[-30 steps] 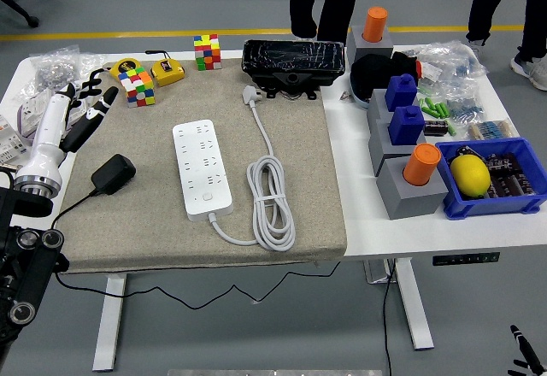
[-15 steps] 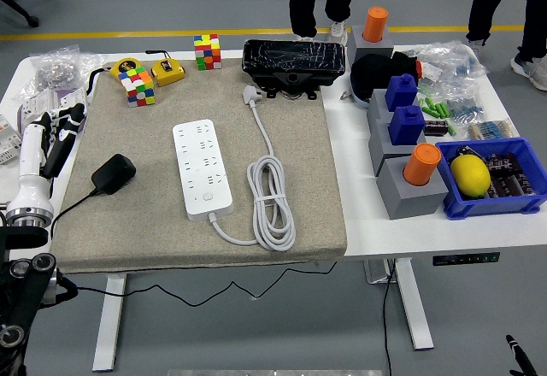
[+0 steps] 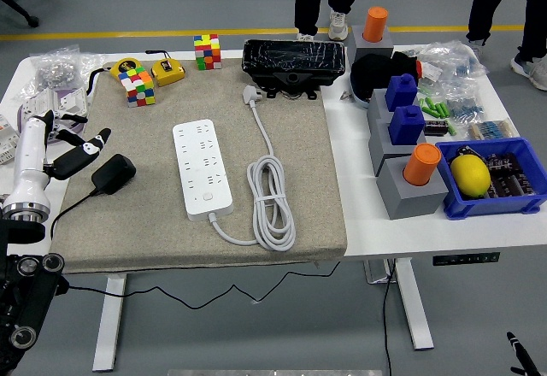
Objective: Pick up the plug,place it near the board,insert it into the board,press the button
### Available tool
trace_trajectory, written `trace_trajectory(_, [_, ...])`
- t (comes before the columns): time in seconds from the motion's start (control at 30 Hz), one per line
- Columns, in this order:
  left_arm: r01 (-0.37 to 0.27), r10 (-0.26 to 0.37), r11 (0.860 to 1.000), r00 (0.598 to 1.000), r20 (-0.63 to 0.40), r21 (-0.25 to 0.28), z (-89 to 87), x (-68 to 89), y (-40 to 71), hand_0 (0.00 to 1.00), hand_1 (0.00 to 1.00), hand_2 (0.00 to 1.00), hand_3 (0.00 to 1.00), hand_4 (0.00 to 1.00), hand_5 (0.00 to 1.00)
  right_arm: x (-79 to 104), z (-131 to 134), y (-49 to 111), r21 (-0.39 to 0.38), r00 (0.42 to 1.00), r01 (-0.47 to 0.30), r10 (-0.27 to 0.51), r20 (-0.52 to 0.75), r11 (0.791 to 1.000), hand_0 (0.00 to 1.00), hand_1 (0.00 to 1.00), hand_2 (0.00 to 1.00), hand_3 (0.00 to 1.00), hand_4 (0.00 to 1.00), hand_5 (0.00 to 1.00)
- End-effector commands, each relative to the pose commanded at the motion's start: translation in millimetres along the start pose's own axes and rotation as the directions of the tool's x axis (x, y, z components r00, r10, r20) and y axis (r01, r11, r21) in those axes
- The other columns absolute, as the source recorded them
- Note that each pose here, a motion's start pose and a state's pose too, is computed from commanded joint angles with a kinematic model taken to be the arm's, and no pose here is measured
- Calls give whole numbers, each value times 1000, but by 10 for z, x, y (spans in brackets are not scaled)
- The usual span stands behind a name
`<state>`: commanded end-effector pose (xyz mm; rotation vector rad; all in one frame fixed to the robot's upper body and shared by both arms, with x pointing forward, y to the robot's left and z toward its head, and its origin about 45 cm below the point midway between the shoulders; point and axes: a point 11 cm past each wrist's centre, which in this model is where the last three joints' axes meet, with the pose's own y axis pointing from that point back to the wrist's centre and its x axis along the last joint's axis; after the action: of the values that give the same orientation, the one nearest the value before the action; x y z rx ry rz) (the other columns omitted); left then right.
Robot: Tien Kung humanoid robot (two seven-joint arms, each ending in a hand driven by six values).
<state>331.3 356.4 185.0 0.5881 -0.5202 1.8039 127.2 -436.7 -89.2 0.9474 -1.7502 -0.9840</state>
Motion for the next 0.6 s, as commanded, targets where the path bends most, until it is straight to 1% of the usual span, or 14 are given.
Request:
trace_trajectory(0.17, [17, -17, 1000, 1000, 4, 4, -18, -38, 23, 482, 286, 260, 460, 773, 2, 26, 20, -3, -4, 1000, -5, 5, 0, 1000, 998, 863, 778, 843, 998, 998])
trace_trajectory(0.2, [18, -18, 1000, 1000, 4, 4, -21, -44, 25, 480, 292, 262, 446, 771, 2, 30, 20, -3, -4, 1000, -6, 6, 0, 1000, 998, 863, 779, 842, 998, 998])
trace_trajectory(0.4, [22, -22, 1000, 1000, -8, 0, -3, -67, 18, 481, 294, 267, 448, 769, 2, 37, 6, -3, 1, 1000, -7, 7, 1, 1000, 998, 863, 779, 843, 998, 998])
trace_trajectory(0.57, [25, -25, 1000, 1000, -9, -4, -2, -88, 42, 481, 294, 267, 448, 769, 2, 45, 32, -5, -2, 1000, -8, 8, 2, 1000, 998, 863, 779, 843, 998, 998])
trace_trajectory(0.6, [27, -27, 1000, 1000, -15, -6, -3, -88, 43, 507, 328, 331, 455, 798, 11, 46, 35, -5, -3, 1000, -8, 8, 2, 1000, 998, 863, 779, 843, 998, 998])
